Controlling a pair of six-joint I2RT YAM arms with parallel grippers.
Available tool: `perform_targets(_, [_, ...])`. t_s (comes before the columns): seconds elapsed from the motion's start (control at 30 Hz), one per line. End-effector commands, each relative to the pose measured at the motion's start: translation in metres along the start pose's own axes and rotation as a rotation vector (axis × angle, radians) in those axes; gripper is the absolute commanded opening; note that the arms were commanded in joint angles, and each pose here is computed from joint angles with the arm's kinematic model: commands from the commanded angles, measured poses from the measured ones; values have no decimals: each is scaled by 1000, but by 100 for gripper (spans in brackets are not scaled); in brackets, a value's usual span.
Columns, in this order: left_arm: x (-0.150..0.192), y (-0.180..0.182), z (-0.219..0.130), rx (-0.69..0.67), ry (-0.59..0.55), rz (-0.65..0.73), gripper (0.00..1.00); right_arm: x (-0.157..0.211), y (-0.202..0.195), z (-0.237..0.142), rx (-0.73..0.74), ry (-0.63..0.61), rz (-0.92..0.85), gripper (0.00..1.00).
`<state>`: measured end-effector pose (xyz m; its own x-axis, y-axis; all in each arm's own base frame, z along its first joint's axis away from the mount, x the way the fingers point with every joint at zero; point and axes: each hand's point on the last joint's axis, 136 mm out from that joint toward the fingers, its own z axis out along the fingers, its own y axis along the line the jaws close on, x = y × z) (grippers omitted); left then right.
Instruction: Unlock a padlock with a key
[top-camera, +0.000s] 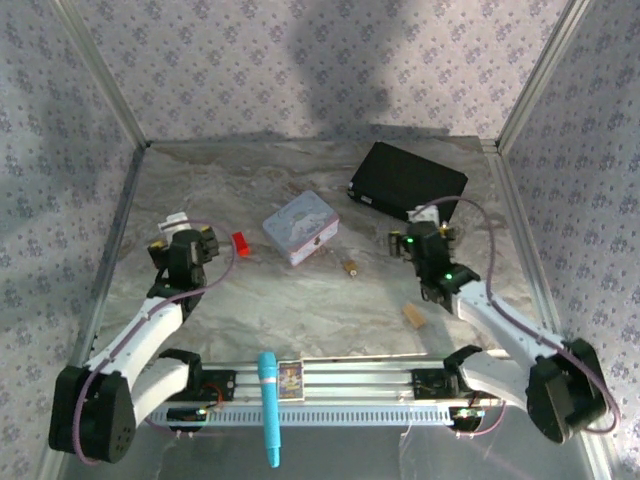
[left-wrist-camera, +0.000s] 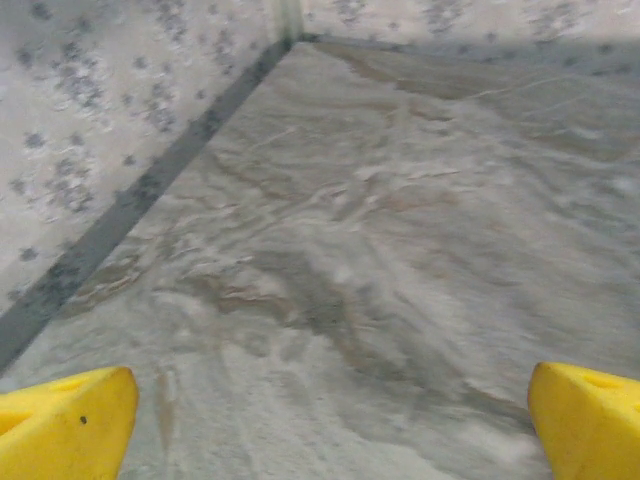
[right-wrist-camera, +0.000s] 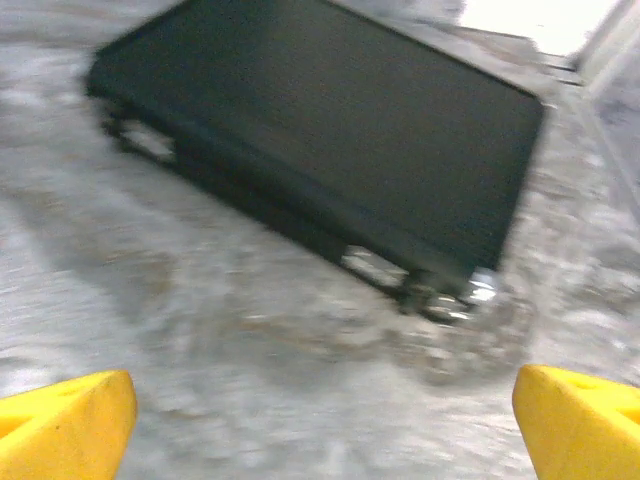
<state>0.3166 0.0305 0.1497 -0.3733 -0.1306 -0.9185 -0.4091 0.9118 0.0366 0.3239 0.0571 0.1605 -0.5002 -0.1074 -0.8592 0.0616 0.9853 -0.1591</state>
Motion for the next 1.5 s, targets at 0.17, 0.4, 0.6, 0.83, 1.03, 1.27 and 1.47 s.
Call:
perform_targets(0.17, [12,3,39,34,-40,-32,100,22,-105,7,220,-129,251,95])
perform_targets(0.4, [13,1,66,52,1,-51,100,42,-123,31,250,-137,318,95])
perform_targets(0.6, [6,-5,72,87,-32,-5,100,38,-108,60,204,-135,234,94])
perform_targets(0.83, [20,-27,88,192,-27,47,100,40,-87,88,110,-132,165,94])
perform_targets(1.03, [28,-47,86,313,-18,93,100,45,-70,103,61,-102,109,98])
perform_targets(1.27, [28,-47,86,313,-21,95,100,46,-72,104,53,-93,119,99])
perform_targets(1.47, [28,-47,86,311,-20,95,100,45,-72,104,53,-95,120,99])
